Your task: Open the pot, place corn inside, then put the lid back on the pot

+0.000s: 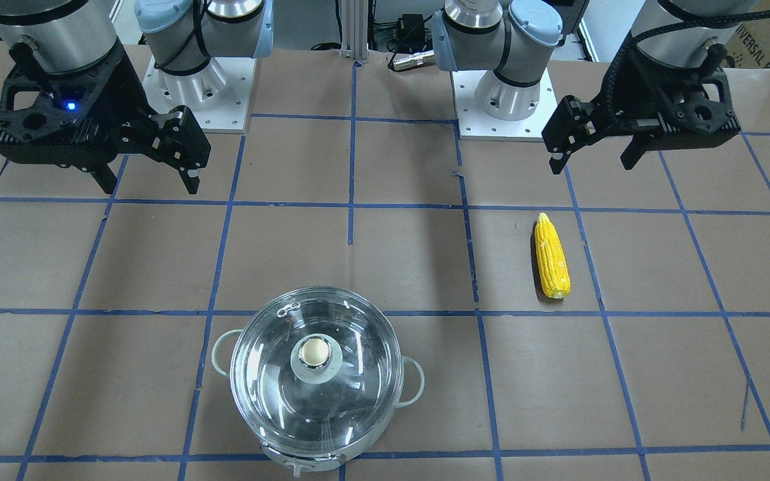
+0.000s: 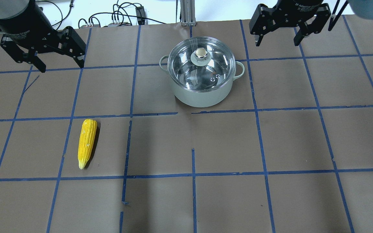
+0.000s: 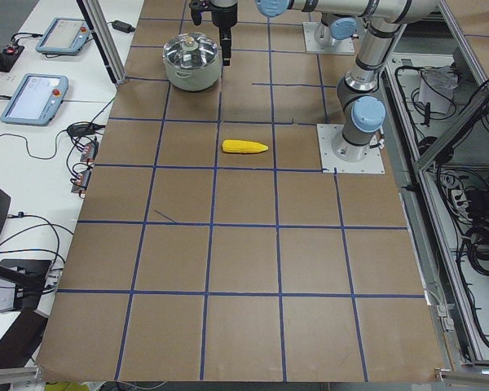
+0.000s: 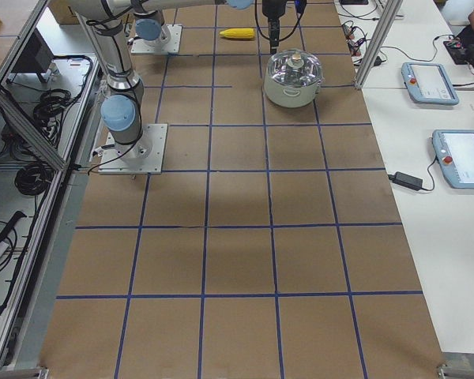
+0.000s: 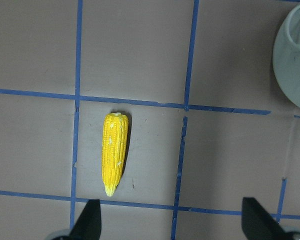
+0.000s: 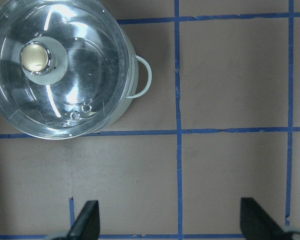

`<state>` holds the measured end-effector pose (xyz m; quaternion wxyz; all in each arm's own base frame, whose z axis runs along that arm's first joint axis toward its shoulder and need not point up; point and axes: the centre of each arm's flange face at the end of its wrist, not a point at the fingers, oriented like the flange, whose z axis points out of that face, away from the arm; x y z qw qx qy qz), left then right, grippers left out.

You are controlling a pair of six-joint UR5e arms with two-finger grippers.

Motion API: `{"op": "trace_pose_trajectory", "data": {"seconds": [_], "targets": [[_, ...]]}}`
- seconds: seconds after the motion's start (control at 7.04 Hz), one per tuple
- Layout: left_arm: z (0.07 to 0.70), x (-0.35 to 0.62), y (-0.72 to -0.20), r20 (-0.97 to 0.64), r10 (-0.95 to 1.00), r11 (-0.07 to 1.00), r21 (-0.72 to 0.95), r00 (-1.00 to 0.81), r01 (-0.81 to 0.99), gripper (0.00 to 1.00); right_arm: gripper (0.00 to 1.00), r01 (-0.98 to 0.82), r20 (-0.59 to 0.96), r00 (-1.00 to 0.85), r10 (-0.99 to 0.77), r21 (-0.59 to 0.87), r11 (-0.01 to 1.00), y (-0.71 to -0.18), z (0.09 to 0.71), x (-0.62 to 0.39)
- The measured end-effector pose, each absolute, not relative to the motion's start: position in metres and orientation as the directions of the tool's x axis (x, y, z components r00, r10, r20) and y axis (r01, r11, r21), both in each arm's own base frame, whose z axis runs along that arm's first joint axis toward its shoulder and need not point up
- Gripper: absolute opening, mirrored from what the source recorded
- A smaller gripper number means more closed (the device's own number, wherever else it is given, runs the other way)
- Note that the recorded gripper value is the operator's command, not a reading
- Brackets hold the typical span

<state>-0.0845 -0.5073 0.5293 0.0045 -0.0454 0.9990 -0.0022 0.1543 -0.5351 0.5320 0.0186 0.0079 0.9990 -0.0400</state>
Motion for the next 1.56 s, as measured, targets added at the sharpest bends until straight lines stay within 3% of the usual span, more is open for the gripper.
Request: {"op": "trace_pose_trajectory", "data": {"seconds": [0.85, 1.56], "targets": [[0.529, -0.085, -0.511, -0.01, -0.079, 0.997, -0.004, -0.997, -0.079, 1.0, 0.99, 0.023, -0.036, -0.999, 0.021, -0.071, 0.997, -0.545, 0.525, 0.157], [0.523, -0.085, -0.51, -0.008, -0.078, 0.997, 0.006, -0.997, -0.078, 1.0, 0.97, -0.065, -0.049, -0.996, -0.069, -0.094, 0.993, -0.64, 0.464, 0.263]]}}
